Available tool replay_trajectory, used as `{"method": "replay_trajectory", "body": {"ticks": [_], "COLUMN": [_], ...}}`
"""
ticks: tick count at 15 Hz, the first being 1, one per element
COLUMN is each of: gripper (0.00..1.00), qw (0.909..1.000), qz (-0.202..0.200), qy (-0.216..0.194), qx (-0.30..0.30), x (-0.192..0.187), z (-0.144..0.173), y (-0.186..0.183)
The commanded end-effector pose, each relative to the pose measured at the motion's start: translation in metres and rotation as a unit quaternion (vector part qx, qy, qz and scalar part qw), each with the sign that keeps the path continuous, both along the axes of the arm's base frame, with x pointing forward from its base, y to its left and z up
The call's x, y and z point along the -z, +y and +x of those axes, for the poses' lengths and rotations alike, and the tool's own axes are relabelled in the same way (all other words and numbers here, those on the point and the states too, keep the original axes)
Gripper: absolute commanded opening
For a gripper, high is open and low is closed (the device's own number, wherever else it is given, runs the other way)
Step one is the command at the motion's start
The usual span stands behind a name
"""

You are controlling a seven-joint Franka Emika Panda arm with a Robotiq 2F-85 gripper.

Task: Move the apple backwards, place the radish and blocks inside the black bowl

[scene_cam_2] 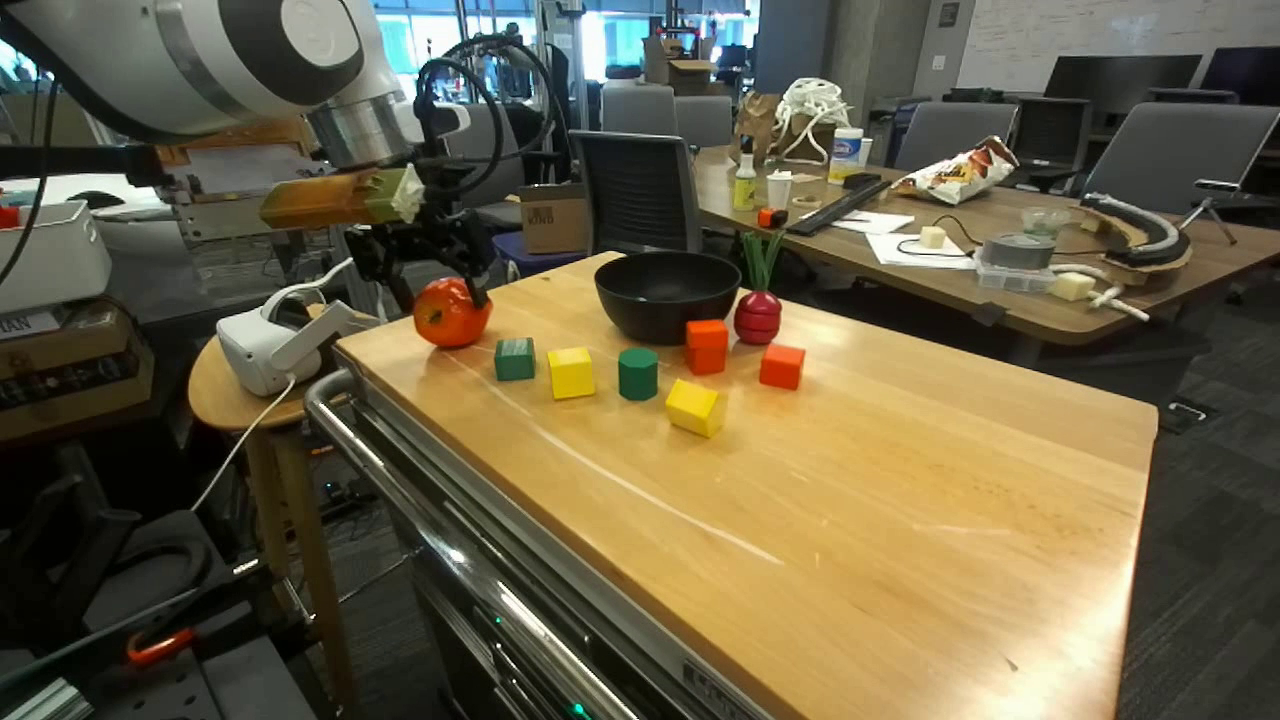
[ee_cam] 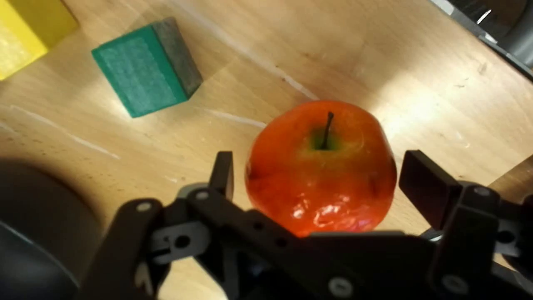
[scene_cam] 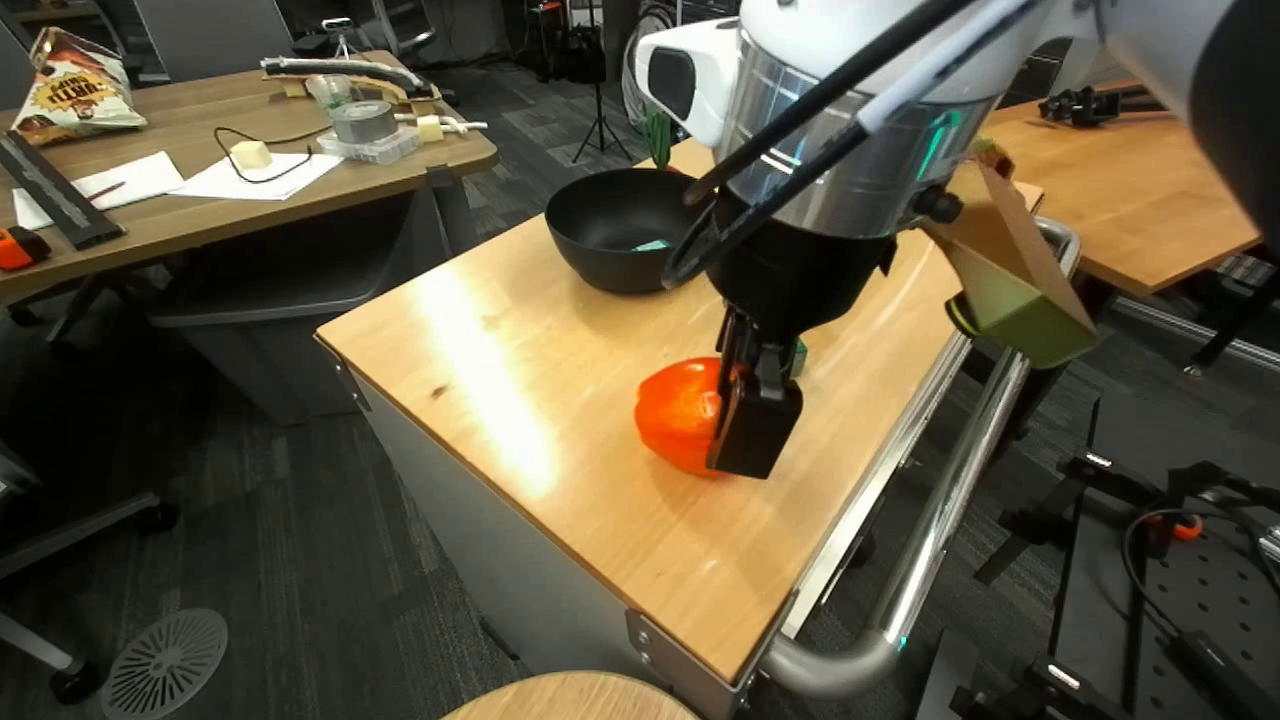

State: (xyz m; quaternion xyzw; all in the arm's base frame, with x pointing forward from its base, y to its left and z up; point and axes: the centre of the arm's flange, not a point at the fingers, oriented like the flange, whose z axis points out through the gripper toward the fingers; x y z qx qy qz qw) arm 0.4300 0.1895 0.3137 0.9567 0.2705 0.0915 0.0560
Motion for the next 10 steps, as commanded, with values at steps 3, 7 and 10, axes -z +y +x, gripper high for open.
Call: {"method": "replay_trajectory", "body": {"ticks": [3, 7, 10], "gripper": [0.66, 0.59, 0.59], "qw": [0.997, 0.9934, 0.9925], "qz": [0.028, 0.051, 0.06], "qy": [-0.002, -0.01, -0.044], "qx": [0.072, 0.102, 0.097], "x": [0.016, 0.004, -0.023], "z": [0.014, 0.025, 0.036], "y": [0.001, -0.007, -0.028]}}
